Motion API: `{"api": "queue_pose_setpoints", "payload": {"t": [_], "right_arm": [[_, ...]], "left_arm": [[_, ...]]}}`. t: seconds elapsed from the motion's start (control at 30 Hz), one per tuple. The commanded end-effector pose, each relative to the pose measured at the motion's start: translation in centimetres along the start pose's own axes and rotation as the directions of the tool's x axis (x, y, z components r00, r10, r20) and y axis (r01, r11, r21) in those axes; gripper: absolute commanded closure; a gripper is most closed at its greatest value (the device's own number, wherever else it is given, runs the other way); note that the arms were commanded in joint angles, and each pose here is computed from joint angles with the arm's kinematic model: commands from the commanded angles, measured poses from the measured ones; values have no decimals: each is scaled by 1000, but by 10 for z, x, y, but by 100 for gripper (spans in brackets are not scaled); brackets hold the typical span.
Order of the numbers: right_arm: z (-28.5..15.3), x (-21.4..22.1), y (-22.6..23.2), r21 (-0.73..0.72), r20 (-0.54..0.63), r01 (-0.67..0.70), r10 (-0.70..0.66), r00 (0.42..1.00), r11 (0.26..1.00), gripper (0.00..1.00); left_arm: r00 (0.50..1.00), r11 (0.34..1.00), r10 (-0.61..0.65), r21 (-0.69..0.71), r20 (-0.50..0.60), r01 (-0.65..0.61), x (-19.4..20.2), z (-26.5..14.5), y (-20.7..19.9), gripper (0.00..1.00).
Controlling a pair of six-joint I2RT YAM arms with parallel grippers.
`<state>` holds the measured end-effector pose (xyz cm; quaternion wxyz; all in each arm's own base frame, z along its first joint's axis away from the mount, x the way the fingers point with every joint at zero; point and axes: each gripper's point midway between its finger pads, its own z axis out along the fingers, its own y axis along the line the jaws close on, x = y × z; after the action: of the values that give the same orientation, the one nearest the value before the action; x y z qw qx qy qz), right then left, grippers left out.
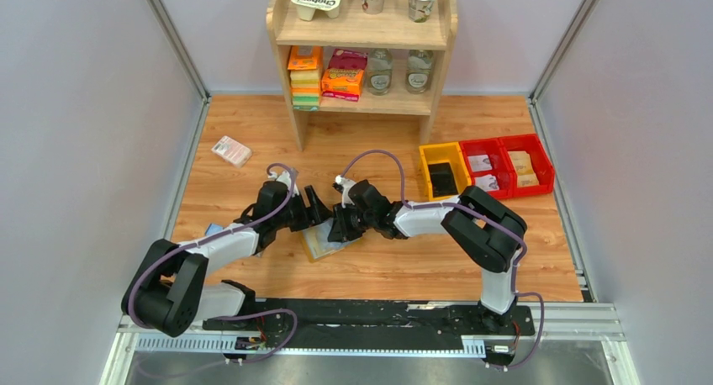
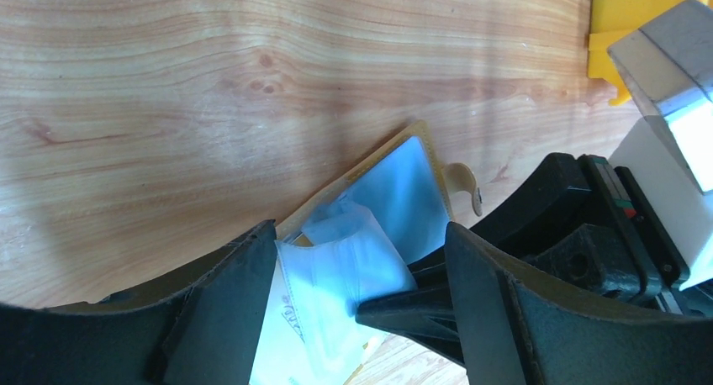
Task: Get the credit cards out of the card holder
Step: Remove the credit card from the card holder.
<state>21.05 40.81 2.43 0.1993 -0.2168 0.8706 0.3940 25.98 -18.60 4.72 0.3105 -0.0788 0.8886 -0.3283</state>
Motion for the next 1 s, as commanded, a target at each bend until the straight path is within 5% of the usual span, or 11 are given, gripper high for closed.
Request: {"api": "queue_pose_setpoints", "payload": {"t": [0.0, 0.2, 0.3, 0.43, 0.77, 0.97], "right_arm": [[3, 32, -23, 68, -87, -30, 36, 996, 997, 81], [0, 24, -16, 57, -62, -24, 27, 998, 998, 71], [-3, 16, -11, 46, -34, -13, 14, 999, 999, 64], [-10, 4, -5, 39, 19, -1, 0, 1000, 999, 45], [-46, -30, -1, 105, 204, 45, -66, 977, 993, 0], [-69, -41, -20, 240, 285, 24, -94, 954, 971, 0]], "left_arm": [[1000, 995, 23, 100, 12, -24, -6, -1, -19, 20], [1000, 983, 7, 185, 10, -9, -10, -12, -42, 28], [1000, 979, 3, 204, -2, -3, -9, -14, -46, 40], [999, 974, -11, 227, -43, 20, -3, -13, -50, 51], [995, 963, -51, 259, -90, 73, -1, -7, -58, 51], [991, 958, -62, 273, -123, 94, -2, 3, -64, 50]]}}
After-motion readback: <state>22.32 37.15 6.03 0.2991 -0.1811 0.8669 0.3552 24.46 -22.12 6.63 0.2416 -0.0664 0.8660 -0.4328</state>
